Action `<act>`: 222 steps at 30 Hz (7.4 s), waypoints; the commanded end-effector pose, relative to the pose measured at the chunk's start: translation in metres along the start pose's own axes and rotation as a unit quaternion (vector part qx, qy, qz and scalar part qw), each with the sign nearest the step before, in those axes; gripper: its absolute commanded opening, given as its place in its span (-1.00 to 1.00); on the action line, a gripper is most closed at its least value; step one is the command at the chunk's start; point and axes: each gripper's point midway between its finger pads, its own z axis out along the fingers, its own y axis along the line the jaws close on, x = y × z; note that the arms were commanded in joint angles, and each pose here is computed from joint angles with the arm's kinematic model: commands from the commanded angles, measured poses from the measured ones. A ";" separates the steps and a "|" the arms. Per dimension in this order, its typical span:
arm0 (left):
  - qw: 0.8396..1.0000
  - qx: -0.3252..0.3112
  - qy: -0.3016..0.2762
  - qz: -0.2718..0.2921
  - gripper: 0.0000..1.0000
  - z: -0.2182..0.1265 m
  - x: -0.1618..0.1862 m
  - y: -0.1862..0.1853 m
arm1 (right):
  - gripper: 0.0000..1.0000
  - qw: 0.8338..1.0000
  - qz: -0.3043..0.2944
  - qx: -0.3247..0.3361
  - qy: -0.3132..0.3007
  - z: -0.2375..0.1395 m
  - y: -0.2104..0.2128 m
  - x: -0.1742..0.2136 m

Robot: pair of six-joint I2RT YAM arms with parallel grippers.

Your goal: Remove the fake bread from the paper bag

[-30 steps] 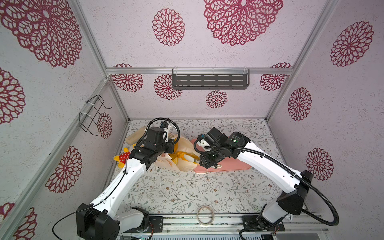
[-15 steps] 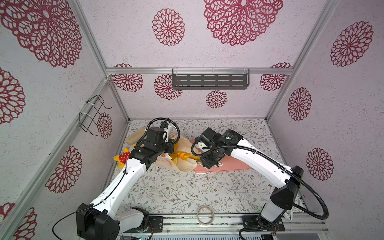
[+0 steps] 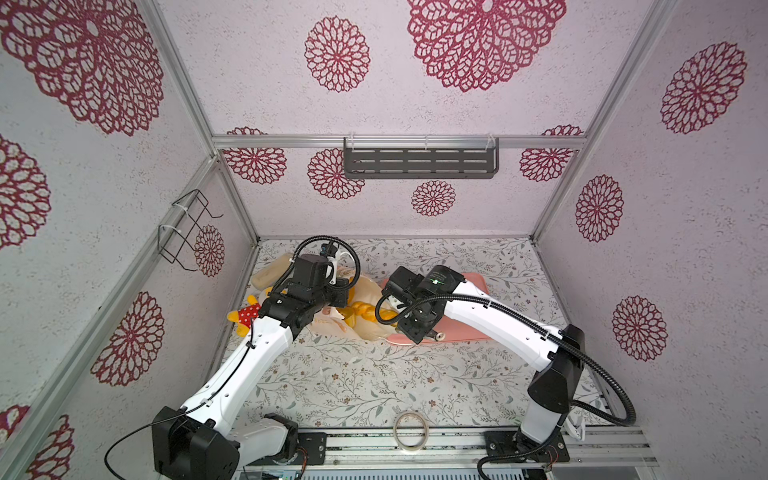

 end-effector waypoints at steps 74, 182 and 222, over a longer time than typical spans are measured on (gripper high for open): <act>0.987 -0.117 -0.064 -0.092 -1.00 -0.043 -0.028 0.054 | -1.00 0.823 0.470 -0.159 -0.278 -0.015 -0.057 0.009; 0.987 0.115 -0.032 0.111 -1.00 -0.048 0.023 -0.038 | -0.08 0.917 0.159 -0.300 -0.210 -0.088 0.104 0.005; 0.993 0.084 -0.033 0.082 -1.00 -0.036 0.014 -0.032 | -0.14 0.930 0.186 -0.224 -0.222 -0.057 0.091 -0.030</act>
